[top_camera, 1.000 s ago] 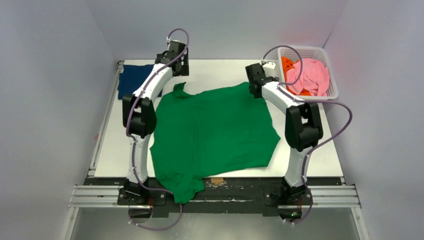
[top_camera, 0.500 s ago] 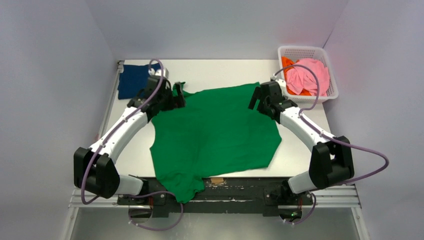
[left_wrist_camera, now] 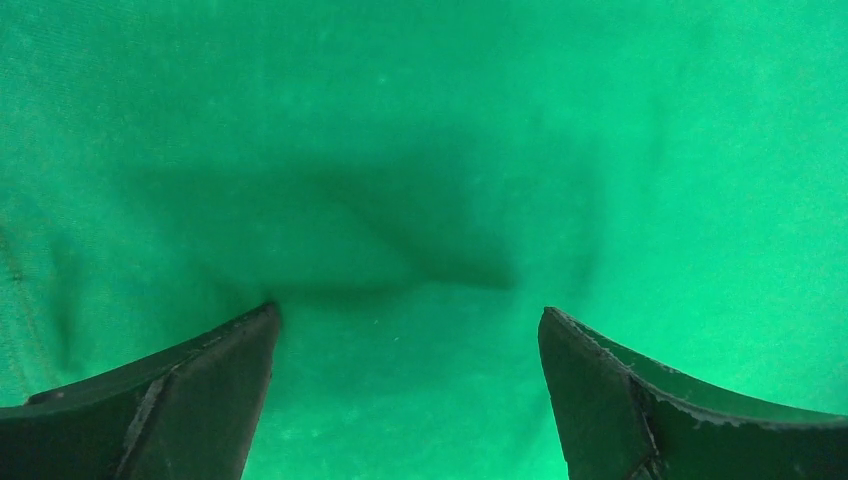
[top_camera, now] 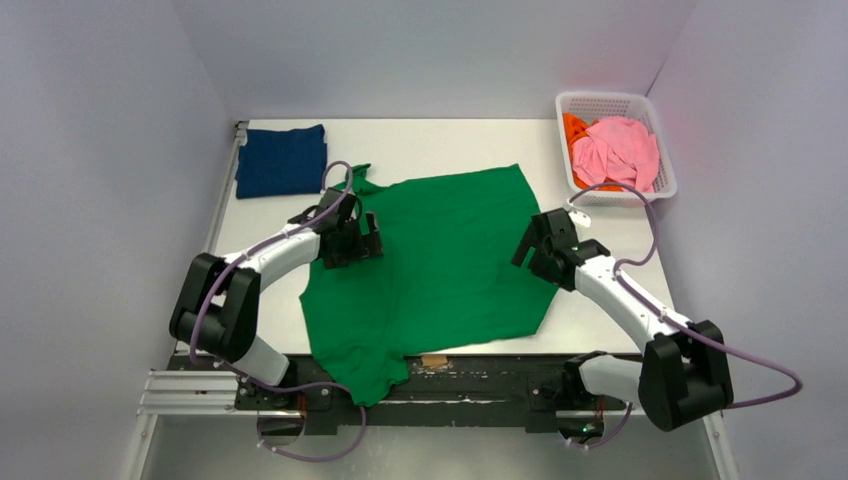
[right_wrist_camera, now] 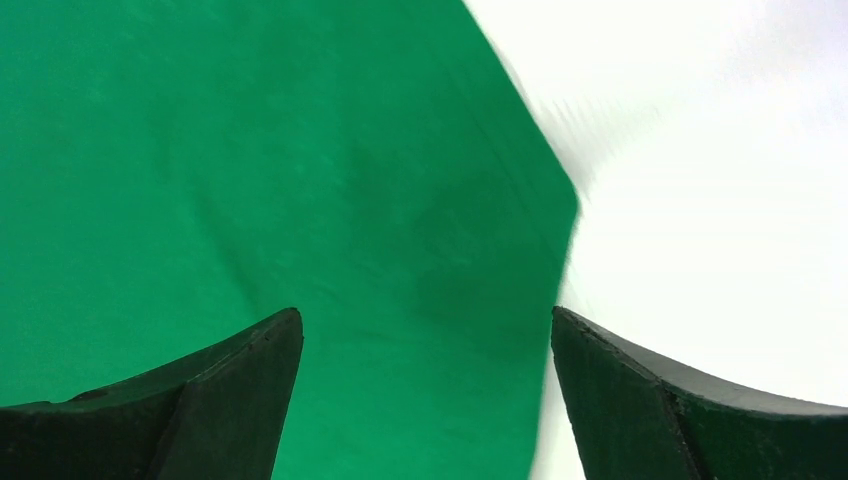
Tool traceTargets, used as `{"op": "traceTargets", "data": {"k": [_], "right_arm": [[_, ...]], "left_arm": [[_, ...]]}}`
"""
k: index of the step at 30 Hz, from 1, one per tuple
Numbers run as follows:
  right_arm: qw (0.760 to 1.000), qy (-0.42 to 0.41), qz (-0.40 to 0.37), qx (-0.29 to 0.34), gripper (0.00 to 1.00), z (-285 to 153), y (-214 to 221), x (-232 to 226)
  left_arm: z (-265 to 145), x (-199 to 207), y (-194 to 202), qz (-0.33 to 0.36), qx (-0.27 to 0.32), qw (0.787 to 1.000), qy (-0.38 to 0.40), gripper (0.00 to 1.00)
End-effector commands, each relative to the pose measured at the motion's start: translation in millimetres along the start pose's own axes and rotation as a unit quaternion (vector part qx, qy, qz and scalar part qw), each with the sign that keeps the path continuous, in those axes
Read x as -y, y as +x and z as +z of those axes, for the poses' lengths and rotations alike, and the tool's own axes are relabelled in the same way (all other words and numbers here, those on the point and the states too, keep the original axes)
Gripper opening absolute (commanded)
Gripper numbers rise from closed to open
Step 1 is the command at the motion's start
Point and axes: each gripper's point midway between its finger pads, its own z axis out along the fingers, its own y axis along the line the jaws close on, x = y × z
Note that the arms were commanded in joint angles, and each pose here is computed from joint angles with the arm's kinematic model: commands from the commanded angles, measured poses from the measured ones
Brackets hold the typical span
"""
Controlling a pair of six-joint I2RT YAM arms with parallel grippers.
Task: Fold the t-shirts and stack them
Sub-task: Flatten out the tshirt
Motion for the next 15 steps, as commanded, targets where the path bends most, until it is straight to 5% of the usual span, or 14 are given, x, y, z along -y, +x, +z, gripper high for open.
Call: {"op": "traceTargets", "data": {"k": [1,8,11,15], "right_arm": [[0.998,0.057,0.022,-0.025,0.84,2.3,30.3,35.4],[0.997,0.035,0.033,-0.054,0.44,20.9,55.1,31.1],[0.998,0.035,0.029,-0.054,0.01,22.4,51.8,27.6],[0.993,0.083,-0.034,-0.073,0.0,-7.4,26.3,32.4]], "left_arm": [[11.1,10.3,-26.8,-0.032,0.022,0.999,0.021,1.0],[22.5,12.5,-42.8,-0.033,0.023,0.999,0.016,1.0],[23.4,14.8,-53.3,-0.032,0.031,0.999,0.017,1.0],[25.8,20.9,-62.7,-0.029,0.034,0.999,0.023,1.0]]}}
